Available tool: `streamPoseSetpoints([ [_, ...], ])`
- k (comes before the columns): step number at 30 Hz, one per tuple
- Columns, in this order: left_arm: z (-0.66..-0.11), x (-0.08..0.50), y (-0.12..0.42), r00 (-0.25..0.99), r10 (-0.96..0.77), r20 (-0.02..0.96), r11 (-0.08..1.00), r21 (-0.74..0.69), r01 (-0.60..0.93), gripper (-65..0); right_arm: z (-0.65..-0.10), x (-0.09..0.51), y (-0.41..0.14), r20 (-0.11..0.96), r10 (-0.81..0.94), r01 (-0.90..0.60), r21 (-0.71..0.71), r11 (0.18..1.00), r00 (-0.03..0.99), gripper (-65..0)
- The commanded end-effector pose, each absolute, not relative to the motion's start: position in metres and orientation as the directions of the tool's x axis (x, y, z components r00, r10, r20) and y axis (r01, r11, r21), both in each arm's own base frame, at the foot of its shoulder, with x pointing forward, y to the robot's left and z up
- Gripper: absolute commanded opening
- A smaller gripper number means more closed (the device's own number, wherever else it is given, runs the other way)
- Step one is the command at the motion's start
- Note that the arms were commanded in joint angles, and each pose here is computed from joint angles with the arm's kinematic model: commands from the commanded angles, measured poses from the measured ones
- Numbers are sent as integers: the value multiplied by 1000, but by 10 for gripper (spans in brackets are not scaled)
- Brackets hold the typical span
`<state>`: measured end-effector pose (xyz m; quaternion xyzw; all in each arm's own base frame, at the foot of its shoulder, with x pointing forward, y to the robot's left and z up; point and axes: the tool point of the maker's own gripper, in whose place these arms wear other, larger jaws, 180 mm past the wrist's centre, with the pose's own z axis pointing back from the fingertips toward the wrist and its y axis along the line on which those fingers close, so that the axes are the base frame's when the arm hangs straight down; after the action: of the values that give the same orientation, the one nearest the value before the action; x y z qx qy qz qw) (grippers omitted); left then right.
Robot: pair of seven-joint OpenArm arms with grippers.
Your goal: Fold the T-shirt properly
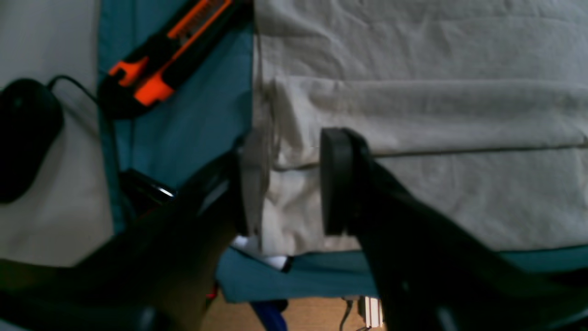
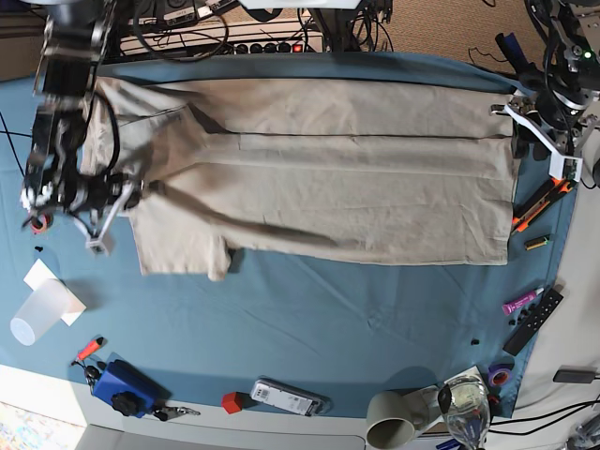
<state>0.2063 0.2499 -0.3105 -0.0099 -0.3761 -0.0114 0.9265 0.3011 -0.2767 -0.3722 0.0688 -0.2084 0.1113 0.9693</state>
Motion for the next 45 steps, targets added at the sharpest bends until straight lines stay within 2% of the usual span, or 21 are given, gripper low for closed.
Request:
streamPoseSetpoints([
  [1,-300,212,252,688,-29,726,999,6,36,-428,-351,310,-285,483,191,-246,53,968,854,-650],
  [6,-300,212,252,687,-29,726,999,6,36,-428,-339,284,-285,534,207,-268,38,963,820,-650],
  [12,-298,214,251,675,-31,737,999,7,39,-428,-333,280,-290,541,223,-275,15,961,811,-646],
  [16,-299,213,251,680,-32,732,999,7,39,-428,-333,280,-287,544,230,-288,22,957,807,-476],
  [18,-299,213,251,680,-32,732,999,7,39,-428,-332,280,-285,551,224,-290,34,956,804,-418],
  [22,-299,213,251,680,-32,733,999,7,39,-428,-318,294,-280,602,212,-300,49,953,770,-416],
  [27,-298,213,251,677,-31,735,999,7,39,-428,-276,340,-296,715,237,-257,-83,963,657,-416],
  [30,-298,213,251,677,-31,735,999,7,39,-428,-259,356,-308,748,231,-204,-130,970,622,-416],
  [33,-298,213,251,677,-31,735,999,7,39,-428,-268,362,-323,748,205,-154,-138,978,632,-416],
  [42,-297,214,251,672,-31,740,999,7,39,-428,-329,363,-343,697,11,-60,47,997,717,-415],
  [45,-297,214,251,672,-31,740,999,7,39,-428,-348,362,-330,672,-8,-86,107,991,741,-416],
])
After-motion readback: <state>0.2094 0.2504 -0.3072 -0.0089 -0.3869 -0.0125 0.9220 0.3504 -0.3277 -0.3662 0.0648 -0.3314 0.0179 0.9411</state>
